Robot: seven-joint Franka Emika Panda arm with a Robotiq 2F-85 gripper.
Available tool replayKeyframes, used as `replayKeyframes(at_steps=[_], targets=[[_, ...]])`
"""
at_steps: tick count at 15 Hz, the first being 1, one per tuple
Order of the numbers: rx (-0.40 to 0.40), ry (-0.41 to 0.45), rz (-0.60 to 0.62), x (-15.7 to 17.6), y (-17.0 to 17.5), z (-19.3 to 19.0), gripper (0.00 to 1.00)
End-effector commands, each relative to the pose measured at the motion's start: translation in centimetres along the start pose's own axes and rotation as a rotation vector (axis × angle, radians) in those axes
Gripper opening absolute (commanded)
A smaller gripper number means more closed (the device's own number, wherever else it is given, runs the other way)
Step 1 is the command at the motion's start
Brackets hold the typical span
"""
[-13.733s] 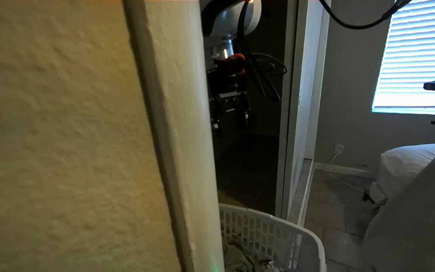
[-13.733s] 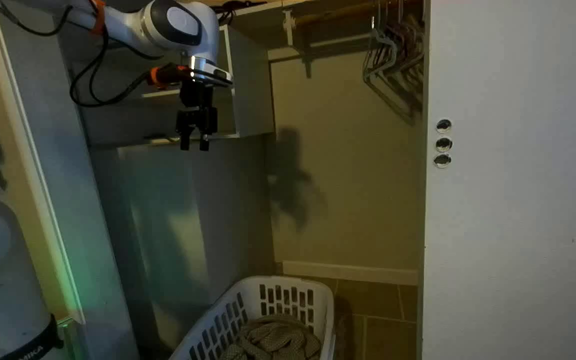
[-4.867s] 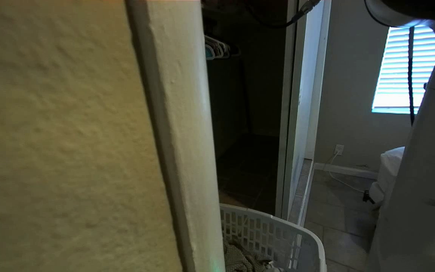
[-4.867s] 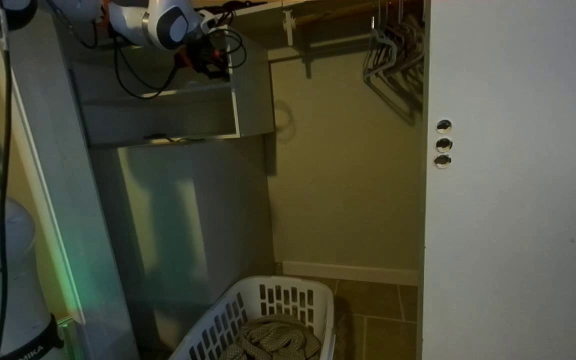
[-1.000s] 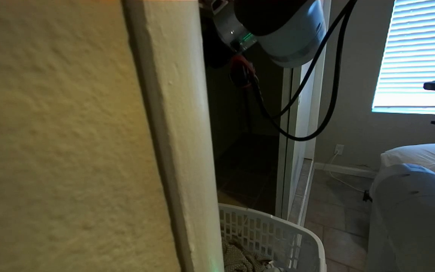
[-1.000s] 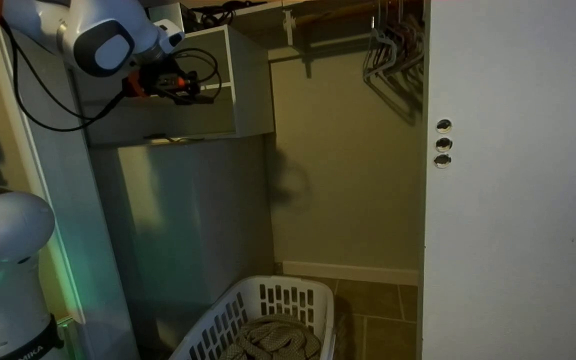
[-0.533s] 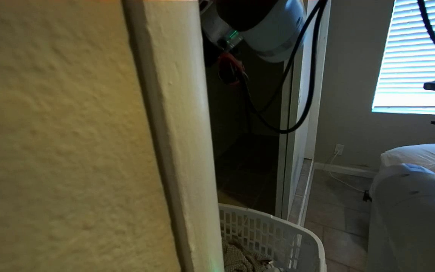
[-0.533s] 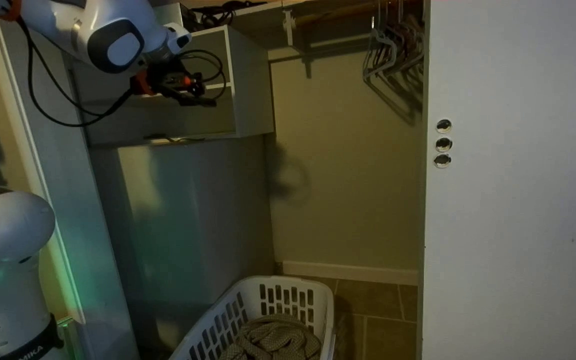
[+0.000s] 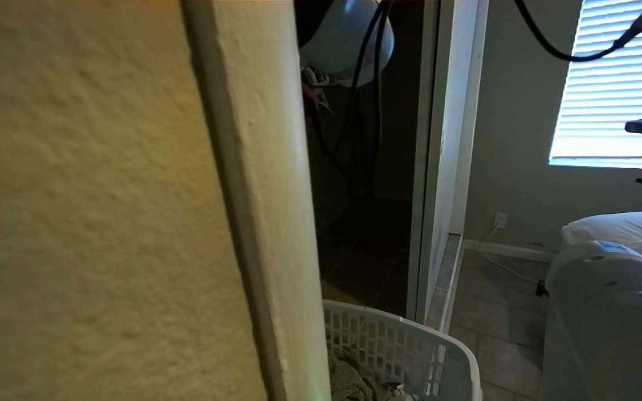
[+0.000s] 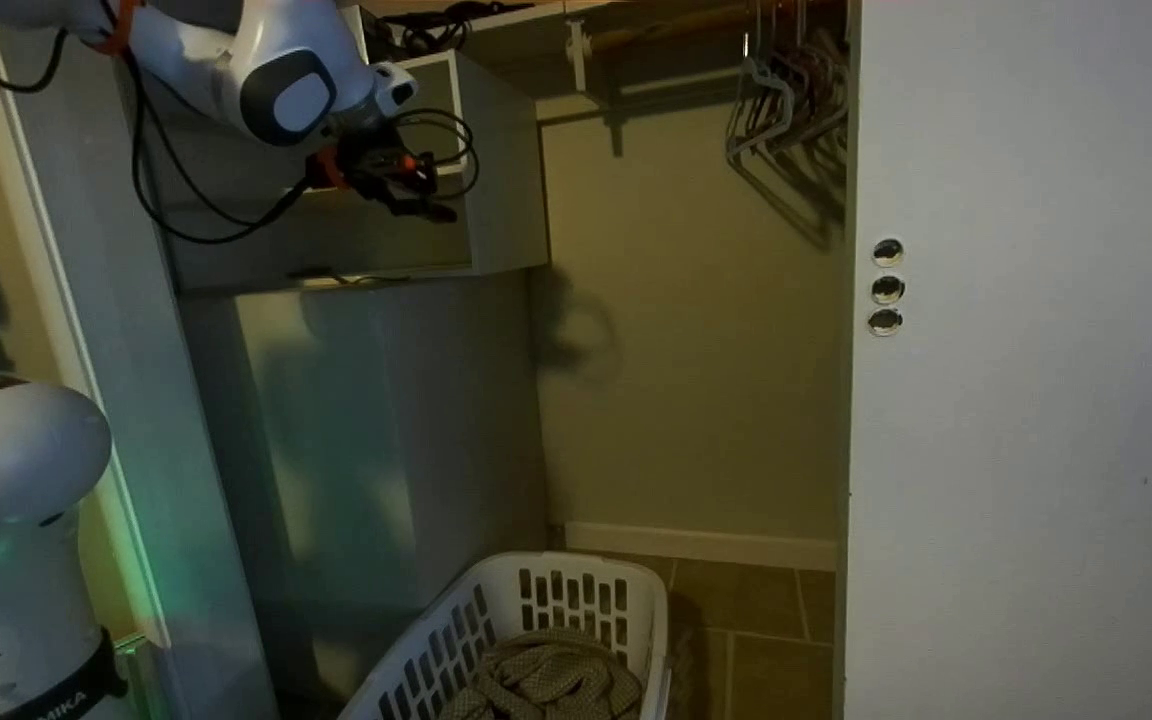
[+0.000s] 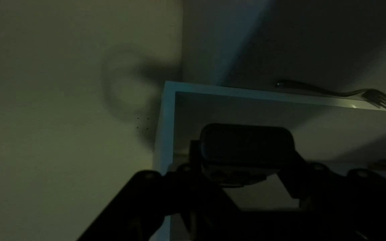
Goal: Remove the remote from the upper shelf and put it on the lower shelf
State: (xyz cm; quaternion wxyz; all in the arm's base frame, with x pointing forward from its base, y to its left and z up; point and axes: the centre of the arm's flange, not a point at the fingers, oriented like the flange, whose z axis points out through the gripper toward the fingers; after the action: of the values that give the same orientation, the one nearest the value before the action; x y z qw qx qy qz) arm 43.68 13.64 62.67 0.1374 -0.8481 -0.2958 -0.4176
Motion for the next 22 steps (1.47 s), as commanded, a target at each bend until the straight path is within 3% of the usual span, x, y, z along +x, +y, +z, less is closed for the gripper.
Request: replayKeyframes(at_steps=[1, 7, 14, 22], targets=[[0.022, -0.024, -0.005, 2.8, 0.5, 3.0, 0.31], [0.010, -0.080, -0.022, 3.5, 0.6, 7.0, 0.31], [-0.073, -0.111, -0.017, 3.1, 2.1, 10.4, 0.31], [-0.062, -0.115, 0.028, 3.3, 1.8, 12.4, 0.31]])
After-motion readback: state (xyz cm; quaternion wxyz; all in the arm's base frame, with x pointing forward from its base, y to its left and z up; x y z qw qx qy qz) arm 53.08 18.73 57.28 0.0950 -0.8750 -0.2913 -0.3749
